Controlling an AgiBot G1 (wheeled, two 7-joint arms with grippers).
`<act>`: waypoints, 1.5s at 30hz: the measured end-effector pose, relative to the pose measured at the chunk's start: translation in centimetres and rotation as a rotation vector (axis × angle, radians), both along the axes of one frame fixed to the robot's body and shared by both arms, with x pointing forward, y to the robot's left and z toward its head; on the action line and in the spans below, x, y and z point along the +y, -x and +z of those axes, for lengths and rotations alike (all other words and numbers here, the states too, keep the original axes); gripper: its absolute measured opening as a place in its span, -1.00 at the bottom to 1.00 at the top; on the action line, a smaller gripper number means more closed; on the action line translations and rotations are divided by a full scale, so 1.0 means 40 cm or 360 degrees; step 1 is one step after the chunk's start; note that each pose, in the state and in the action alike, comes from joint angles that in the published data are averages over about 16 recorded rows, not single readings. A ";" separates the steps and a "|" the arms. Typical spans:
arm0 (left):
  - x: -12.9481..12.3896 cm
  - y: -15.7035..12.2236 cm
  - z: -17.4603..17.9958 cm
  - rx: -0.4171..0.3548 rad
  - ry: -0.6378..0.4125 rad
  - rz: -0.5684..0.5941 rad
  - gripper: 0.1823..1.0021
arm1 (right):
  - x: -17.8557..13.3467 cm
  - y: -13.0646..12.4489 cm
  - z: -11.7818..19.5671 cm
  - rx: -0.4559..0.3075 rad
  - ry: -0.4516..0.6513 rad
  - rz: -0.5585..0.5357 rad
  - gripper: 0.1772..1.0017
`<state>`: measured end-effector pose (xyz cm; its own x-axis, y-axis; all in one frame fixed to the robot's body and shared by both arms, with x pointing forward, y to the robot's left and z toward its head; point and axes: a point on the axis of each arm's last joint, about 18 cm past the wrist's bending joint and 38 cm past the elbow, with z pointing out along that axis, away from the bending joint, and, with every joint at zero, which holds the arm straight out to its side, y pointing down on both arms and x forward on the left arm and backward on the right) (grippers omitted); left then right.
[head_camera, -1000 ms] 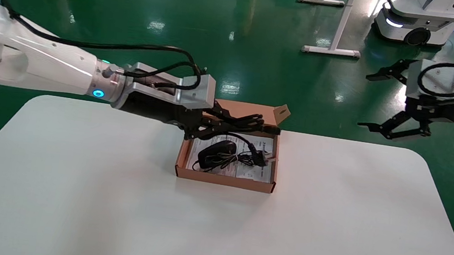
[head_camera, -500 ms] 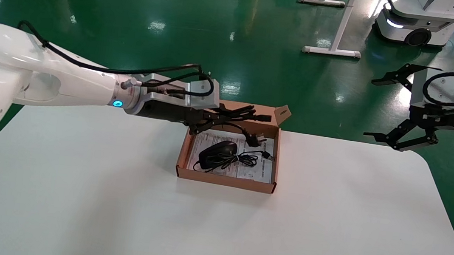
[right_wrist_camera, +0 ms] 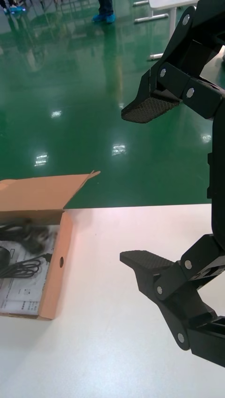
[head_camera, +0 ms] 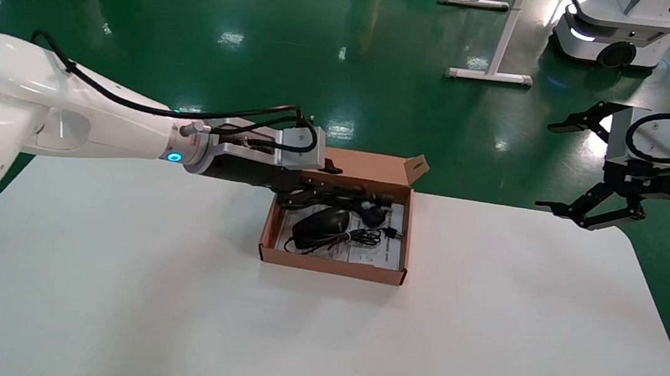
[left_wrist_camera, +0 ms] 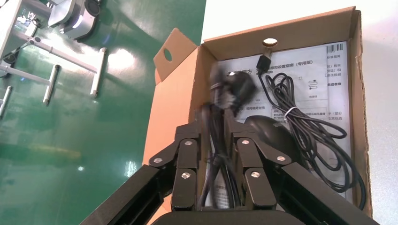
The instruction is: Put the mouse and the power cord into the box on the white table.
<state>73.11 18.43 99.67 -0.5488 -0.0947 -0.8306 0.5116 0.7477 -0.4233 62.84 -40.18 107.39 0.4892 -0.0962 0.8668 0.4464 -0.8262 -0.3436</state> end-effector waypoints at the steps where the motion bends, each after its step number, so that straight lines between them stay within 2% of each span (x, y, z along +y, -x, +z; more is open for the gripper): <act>1: 0.000 0.001 -0.001 0.0002 0.0006 -0.0002 -0.78 | 0.001 0.000 -0.001 0.0000 -0.0005 0.0002 1.00; 11: 0.016 0.025 -0.014 0.0063 0.0186 -0.0060 -0.50 | 0.028 0.001 -0.023 0.0011 -0.0126 0.0066 1.00; 22: 0.068 0.096 -0.027 0.0173 0.0518 -0.0180 0.09 | 0.078 0.027 -0.066 0.0055 -0.0367 0.0206 1.00; 33: 0.138 0.197 -0.026 0.0264 0.0776 -0.0308 0.68 | 0.125 0.082 -0.107 0.0137 -0.0593 0.0362 1.00; 39: 0.176 0.264 -0.022 0.0309 0.0875 -0.0380 0.86 | 0.149 0.124 -0.127 0.0197 -0.0703 0.0452 1.00; 45: 0.212 0.338 -0.018 0.0354 0.0944 -0.0454 0.95 | 0.172 0.171 -0.146 0.0270 -0.0803 0.0544 1.00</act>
